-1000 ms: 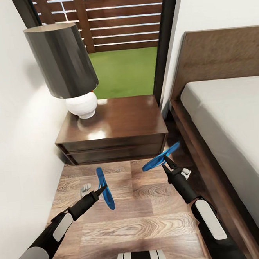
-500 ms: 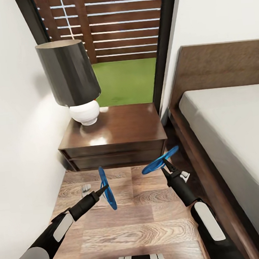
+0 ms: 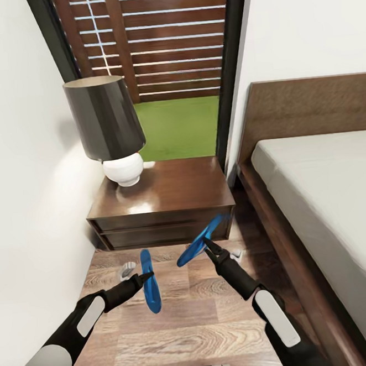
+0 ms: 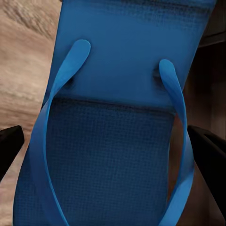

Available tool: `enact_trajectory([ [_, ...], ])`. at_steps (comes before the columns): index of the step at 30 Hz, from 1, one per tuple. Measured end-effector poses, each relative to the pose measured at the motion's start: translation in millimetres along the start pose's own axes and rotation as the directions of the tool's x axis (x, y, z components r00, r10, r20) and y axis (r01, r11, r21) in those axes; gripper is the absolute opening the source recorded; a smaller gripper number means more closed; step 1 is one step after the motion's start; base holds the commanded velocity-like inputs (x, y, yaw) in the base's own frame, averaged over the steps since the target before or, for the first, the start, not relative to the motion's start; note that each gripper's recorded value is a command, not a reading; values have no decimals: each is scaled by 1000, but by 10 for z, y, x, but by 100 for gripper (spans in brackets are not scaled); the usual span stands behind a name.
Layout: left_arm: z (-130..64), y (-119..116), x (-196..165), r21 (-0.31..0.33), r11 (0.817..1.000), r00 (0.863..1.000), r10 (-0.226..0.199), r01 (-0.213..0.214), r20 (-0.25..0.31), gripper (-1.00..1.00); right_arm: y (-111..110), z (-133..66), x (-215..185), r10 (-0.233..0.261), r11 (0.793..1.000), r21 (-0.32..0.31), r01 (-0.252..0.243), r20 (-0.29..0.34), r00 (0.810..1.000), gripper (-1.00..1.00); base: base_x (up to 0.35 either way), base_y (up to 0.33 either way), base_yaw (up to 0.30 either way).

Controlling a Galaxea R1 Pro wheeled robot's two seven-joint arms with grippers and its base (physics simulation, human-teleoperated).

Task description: In the bedroom, move the book from the bed onto either nightstand, and place the two sandals side by side next to the bed.

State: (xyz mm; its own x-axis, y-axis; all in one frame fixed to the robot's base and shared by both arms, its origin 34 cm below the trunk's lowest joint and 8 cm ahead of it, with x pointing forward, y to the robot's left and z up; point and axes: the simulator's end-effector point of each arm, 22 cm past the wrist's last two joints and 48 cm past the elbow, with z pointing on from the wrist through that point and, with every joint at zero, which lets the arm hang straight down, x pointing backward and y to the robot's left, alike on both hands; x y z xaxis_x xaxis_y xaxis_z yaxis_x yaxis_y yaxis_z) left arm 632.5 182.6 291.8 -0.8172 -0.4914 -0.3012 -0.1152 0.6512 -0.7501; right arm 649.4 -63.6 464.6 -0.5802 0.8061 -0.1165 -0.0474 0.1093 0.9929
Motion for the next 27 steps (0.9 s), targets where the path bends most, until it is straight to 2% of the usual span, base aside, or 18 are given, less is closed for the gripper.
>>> enact_trajectory([
  [4, -35, -71, -64, 0, 1000, 1000, 12, -12, 10, -100, 37, 33, 225, -68, 998, 10, 69, -70, 995, -100, 0, 0, 0],
  [5, -44, -90, -79, 2, 1000, 1000, 15, -15, 13, -100, 3, 26, 263, -84, 996, 21, 86, -84, 993, -100, 0, 0, 0],
  [6, -53, -109, -93, 4, 1000, 1000, 17, -17, 15, -100, -123, -8, 325, -99, 993, 52, 106, -108, 989, -100, 0, 0, 0],
  [10, -105, -252, -164, 44, 999, 999, 27, -28, 29, -100, -310, -84, 417, -103, 988, 100, 117, -141, 985, -100, 0, 0, 0],
  [13, -153, -414, -212, 100, 994, 999, 37, -40, 39, -100, -286, -92, 420, -108, 987, 100, 123, -144, 984, -100, 0, 0, 0],
  [15, -177, -469, -236, 112, 993, 998, 43, -48, 45, -100, -263, -98, 411, -113, 987, 99, 128, -143, 983, -100, 0, 0, 0],
  [17, -195, -516, -257, 119, 991, 998, 48, -54, 50, -100, -242, -100, 399, -119, 986, 103, 134, -142, 983, -100, 0, 0, 0],
  [21, -236, -598, -303, 128, 990, 996, 58, -66, 61, -100, -285, -109, 350, -132, 977, 151, 152, -133, 982, -100, 0, 0, 0],
  [27, -299, -717, -364, 139, 987, 995, 71, -81, 75, -100, -171, -106, 319, -151, 976, 140, 168, -127, 980, -100, 0, 0, 0],
])
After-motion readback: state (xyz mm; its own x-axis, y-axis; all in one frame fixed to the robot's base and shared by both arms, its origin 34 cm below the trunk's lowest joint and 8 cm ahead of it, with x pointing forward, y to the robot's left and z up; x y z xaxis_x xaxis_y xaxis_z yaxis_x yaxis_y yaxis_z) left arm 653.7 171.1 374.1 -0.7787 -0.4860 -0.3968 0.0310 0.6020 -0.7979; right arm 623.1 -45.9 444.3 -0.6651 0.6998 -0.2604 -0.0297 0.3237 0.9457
